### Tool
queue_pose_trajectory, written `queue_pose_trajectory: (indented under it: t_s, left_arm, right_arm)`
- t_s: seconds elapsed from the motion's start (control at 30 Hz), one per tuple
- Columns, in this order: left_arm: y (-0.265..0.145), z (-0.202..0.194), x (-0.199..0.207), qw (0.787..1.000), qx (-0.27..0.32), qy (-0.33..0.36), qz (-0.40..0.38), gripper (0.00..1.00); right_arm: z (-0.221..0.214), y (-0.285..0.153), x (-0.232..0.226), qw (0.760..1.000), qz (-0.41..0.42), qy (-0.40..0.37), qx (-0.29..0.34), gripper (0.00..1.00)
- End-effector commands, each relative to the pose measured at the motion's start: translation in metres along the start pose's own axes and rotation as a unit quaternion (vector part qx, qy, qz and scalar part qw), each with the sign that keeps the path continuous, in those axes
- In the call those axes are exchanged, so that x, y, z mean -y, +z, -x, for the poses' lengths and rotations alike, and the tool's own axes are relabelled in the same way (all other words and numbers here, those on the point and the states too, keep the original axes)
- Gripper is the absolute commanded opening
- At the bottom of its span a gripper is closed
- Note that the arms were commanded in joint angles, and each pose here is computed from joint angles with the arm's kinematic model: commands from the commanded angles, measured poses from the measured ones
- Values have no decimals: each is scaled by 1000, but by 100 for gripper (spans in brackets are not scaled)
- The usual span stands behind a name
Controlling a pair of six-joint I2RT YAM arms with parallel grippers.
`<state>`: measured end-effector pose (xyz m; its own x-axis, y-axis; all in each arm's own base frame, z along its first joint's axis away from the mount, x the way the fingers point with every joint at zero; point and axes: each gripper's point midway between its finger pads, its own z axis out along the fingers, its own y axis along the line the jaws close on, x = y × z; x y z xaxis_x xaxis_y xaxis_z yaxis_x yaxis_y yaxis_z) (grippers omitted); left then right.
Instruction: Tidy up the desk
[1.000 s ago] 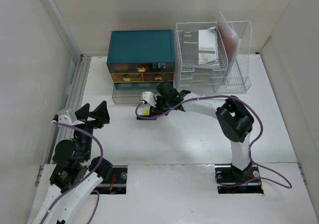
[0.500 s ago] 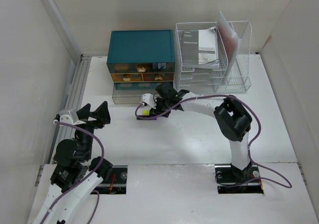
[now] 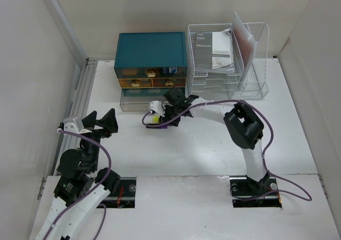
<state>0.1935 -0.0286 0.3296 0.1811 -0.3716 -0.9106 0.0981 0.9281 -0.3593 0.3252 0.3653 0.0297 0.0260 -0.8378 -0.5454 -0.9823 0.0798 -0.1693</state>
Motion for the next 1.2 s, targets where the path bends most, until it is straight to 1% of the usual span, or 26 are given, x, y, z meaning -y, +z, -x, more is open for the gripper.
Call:
queue_pose_trajectory:
  t_s: [0.0, 0.07, 0.1, 0.13, 0.23, 0.27, 0.33, 0.37, 0.53, 0.57, 0.67, 0.87, 0.9, 1.0, 1.03, 1.07, 1.1, 1.17]
  left_arm:
    - [-1, 12, 3, 1000, 24, -8, -9, 72]
    - [-1, 12, 3, 1000, 24, -8, -9, 72]
    - [-2, 14, 3, 1000, 28, -10, -10, 72]
    - [-2, 14, 3, 1000, 28, -10, -10, 72]
    - [-2, 14, 3, 1000, 28, -10, -10, 72]
    - [-2, 14, 3, 1000, 28, -10, -10, 72]
    - [-2, 14, 3, 1000, 28, -10, -10, 72]
    - [-2, 14, 3, 1000, 28, -10, -10, 72]
    - [-2, 14, 3, 1000, 28, -10, -10, 72]
    - [-2, 14, 3, 1000, 28, -10, -10, 72]
    - [-2, 14, 3, 1000, 28, -10, -10, 72]
    - [-1, 12, 3, 1000, 24, -8, -9, 72]
    - [-1, 12, 3, 1000, 24, -8, -9, 72]
    - [-1, 12, 3, 1000, 24, -8, -9, 72]
    - [-1, 12, 3, 1000, 24, -8, -9, 72]
    - [-1, 12, 3, 1000, 24, -8, -9, 72]
    - [-1, 12, 3, 1000, 24, -8, -9, 72]
    - [-1, 12, 3, 1000, 24, -8, -9, 72]
  right_arm:
    - [7, 5, -5, 1000, 19, -5, 2, 50]
    - [5, 7, -8, 1000, 29, -2, -2, 50]
    - [6, 7, -9, 999, 33, -2, 0, 48]
    - [6, 7, -9, 999, 33, -2, 0, 40]
    - [4, 6, -14, 999, 44, -4, -3, 25]
    - [8, 5, -14, 999, 46, -5, 4, 16]
    - [5, 5, -18, 998, 56, -2, -1, 8]
    - [13, -1, -14, 999, 49, -5, 8, 7]
    - [46, -37, 2, 998, 8, -22, 52, 7]
    - [56, -52, 6, 997, -4, -28, 67, 7]
    - [79, -81, 24, 993, -54, -40, 94, 7]
    - [101, -119, 58, 980, -149, -48, 119, 7]
    - [101, -120, 61, 979, -158, -43, 119, 7]
    - [98, -131, 82, 970, -218, -22, 102, 7]
    - [99, -128, 84, 970, -219, -23, 104, 7]
    - [94, -131, 94, 965, -246, -16, 86, 7]
    - [95, -133, 101, 962, -260, -7, 82, 8]
    - [82, -124, 107, 961, -273, 0, 52, 10]
